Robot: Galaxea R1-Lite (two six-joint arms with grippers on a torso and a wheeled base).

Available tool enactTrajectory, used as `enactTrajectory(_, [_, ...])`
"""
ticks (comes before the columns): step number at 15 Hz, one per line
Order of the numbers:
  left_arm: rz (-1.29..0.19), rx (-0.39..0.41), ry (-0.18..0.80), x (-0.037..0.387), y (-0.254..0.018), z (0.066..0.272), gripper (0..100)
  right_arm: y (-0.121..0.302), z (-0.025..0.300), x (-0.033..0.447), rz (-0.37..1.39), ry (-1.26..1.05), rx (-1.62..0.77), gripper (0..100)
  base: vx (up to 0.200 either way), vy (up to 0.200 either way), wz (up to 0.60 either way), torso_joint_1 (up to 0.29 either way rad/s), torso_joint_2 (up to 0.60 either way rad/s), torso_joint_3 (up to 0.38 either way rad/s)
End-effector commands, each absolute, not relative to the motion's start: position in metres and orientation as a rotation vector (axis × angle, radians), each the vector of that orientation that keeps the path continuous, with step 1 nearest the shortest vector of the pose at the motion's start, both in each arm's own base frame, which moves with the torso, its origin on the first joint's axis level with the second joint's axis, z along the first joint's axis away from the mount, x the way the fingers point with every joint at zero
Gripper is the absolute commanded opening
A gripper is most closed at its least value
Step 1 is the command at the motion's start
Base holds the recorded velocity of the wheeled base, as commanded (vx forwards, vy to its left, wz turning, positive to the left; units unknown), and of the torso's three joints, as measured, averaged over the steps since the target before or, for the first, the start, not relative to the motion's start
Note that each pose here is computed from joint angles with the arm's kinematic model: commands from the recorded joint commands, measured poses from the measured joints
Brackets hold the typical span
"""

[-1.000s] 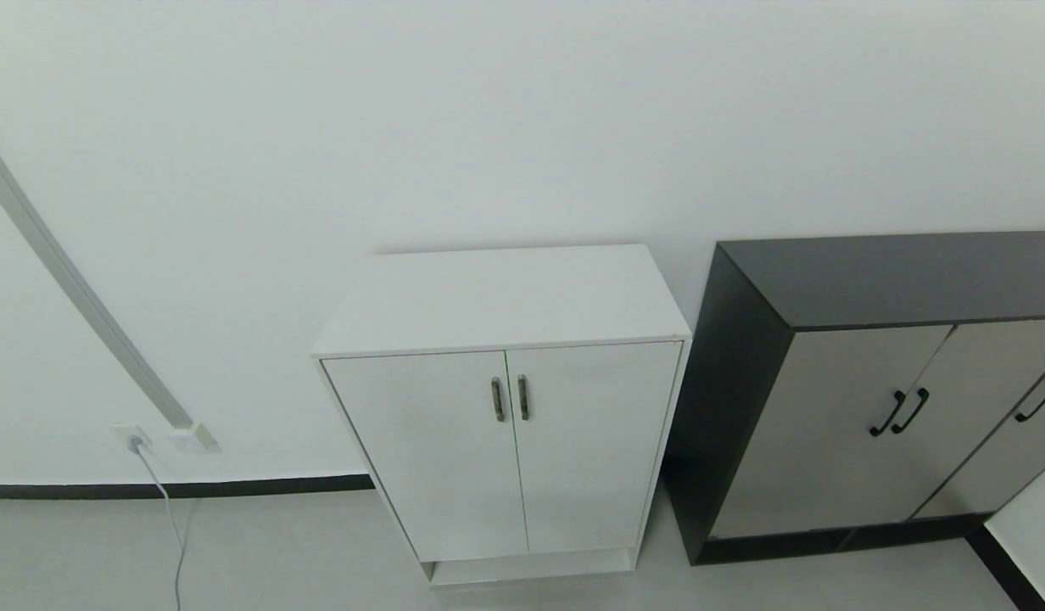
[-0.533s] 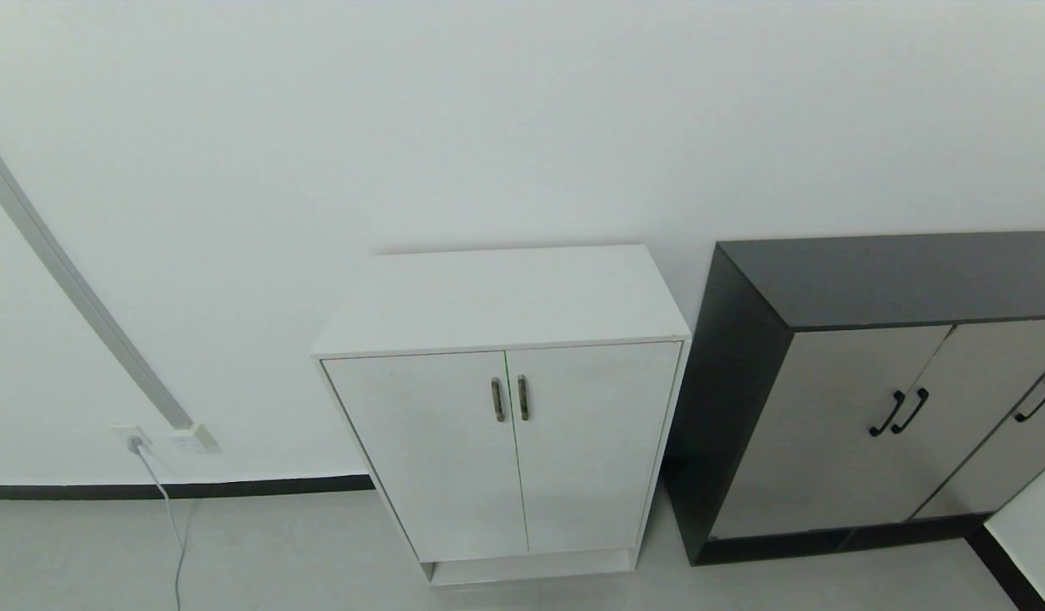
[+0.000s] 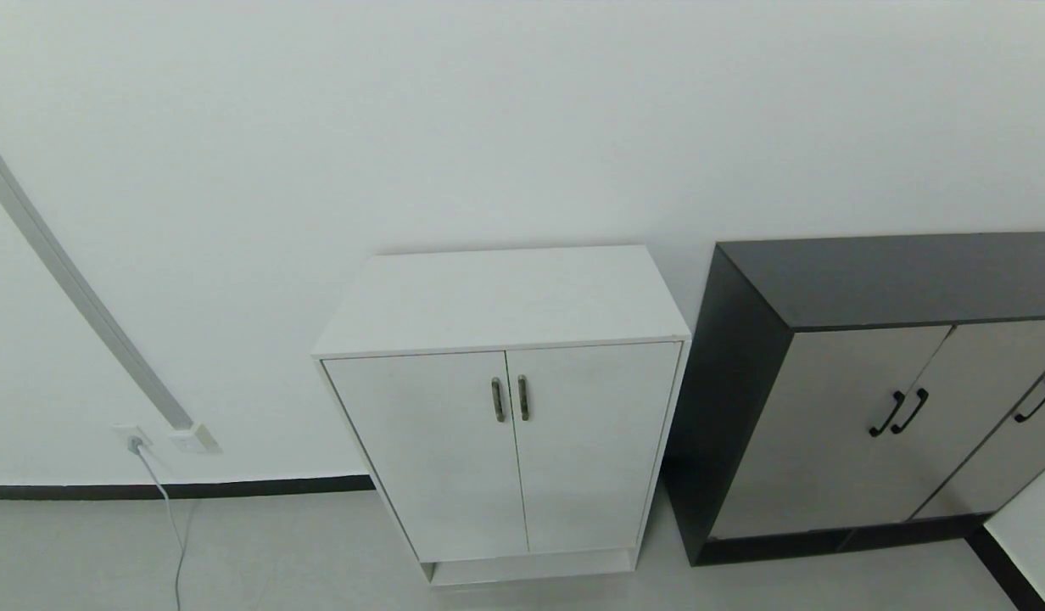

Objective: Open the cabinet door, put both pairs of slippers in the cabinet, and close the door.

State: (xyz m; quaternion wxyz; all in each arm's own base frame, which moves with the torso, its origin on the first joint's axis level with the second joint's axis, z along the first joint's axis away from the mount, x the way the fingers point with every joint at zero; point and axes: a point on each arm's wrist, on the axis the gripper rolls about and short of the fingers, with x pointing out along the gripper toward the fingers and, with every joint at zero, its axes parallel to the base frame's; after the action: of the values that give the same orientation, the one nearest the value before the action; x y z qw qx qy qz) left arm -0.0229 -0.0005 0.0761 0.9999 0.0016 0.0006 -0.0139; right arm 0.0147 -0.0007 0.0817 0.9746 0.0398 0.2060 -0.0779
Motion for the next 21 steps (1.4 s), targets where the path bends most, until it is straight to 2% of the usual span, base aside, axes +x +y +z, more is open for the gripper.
enactTrajectory(1, [-0.028,0.003,0.0,-0.023,-0.001,0.076,0,-0.002,0.082,0.012,-0.246,0.393,0.059,0,0.0,0.0,0.0,0.0,0.0,0.0])
enactTrajectory(4, [-0.028,0.003,0.001,-0.023,-0.001,0.076,0,-0.001,0.082,0.01,-0.234,0.373,0.07,0,0.0,0.0,0.0,0.0,0.0,0.0])
enactTrajectory(9, [-0.026,0.002,0.002,-0.023,-0.001,0.076,0,0.003,0.082,-0.007,0.064,0.18,0.002,0,0.0,0.0,0.0,0.0,0.0,0.0])
enactTrajectory(12, [-0.026,0.002,0.002,-0.023,-0.001,0.076,0,0.004,0.081,-0.014,0.063,0.088,-0.001,0,0.0,0.0,0.0,0.0,0.0,0.0])
enactTrajectory(15, [-0.026,0.003,0.001,-0.023,-0.001,0.076,0,0.001,0.077,-0.016,-0.09,0.098,0.003,0,0.0,0.0,0.0,0.0,0.0,0.0])
enactTrajectory(19, [-0.028,0.003,0.0,-0.023,-0.001,0.076,0,0.001,0.076,-0.02,0.066,0.041,-0.007,0,0.0,0.0,0.0,0.0,0.0,0.0])
enactTrajectory(21, [-0.026,0.003,0.0,-0.023,-0.001,0.076,0,0.001,0.075,-0.022,0.048,0.008,-0.006,0,0.0,0.0,0.0,0.0,0.0,0.0])
